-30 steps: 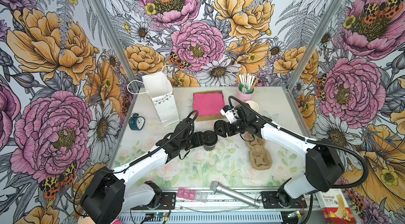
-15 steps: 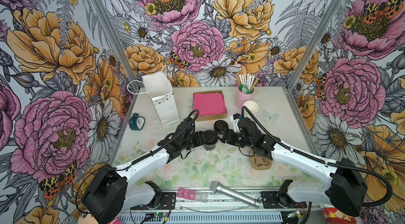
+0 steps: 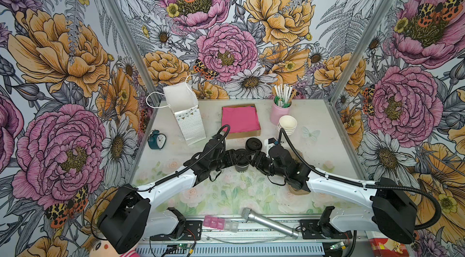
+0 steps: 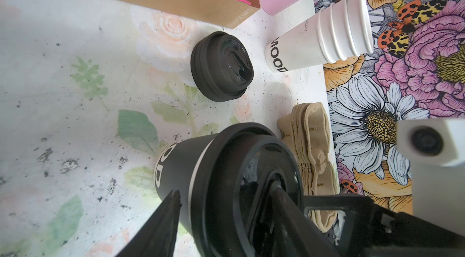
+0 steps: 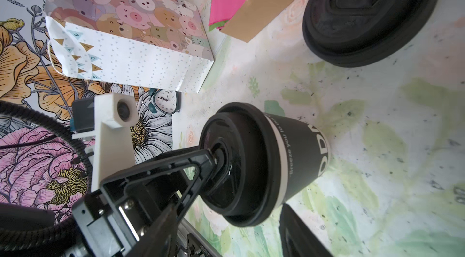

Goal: Pack a coffee takeout order
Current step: Close the lid on the coffee cup.

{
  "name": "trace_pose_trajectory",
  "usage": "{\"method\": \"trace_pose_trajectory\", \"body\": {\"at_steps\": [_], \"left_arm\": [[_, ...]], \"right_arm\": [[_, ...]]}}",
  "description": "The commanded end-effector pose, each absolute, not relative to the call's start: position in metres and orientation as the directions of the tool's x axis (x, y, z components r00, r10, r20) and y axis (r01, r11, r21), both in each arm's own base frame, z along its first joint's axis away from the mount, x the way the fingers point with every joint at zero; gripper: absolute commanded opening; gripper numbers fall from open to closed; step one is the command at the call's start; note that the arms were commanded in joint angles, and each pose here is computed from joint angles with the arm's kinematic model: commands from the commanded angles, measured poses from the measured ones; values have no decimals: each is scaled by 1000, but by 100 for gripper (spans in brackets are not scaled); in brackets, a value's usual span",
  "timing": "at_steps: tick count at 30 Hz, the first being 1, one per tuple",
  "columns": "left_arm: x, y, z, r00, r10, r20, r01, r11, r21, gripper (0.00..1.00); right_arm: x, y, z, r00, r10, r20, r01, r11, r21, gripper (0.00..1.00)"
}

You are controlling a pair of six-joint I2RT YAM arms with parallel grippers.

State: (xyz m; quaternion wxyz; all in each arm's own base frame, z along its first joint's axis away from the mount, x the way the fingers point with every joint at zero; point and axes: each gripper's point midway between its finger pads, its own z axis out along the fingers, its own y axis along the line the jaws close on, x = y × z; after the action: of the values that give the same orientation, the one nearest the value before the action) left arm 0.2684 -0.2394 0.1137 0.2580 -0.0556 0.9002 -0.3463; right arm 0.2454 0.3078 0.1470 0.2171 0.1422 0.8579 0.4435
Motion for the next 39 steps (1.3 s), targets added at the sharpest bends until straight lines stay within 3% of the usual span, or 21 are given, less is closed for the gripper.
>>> {"method": "trace_pose_trajectory", "body": {"at_steps": [1,39], "left_arm": [[246,-215,65,-903,-249,-350,-19,838,-545,59],[220,-215,13,-932,-253,-258,-79,839,-538,58]], "right_arm": [[248,310,147,-847,480,-227,81,539,838,62],[259,323,120,-834,523,-173,145,511,847,34]]}}
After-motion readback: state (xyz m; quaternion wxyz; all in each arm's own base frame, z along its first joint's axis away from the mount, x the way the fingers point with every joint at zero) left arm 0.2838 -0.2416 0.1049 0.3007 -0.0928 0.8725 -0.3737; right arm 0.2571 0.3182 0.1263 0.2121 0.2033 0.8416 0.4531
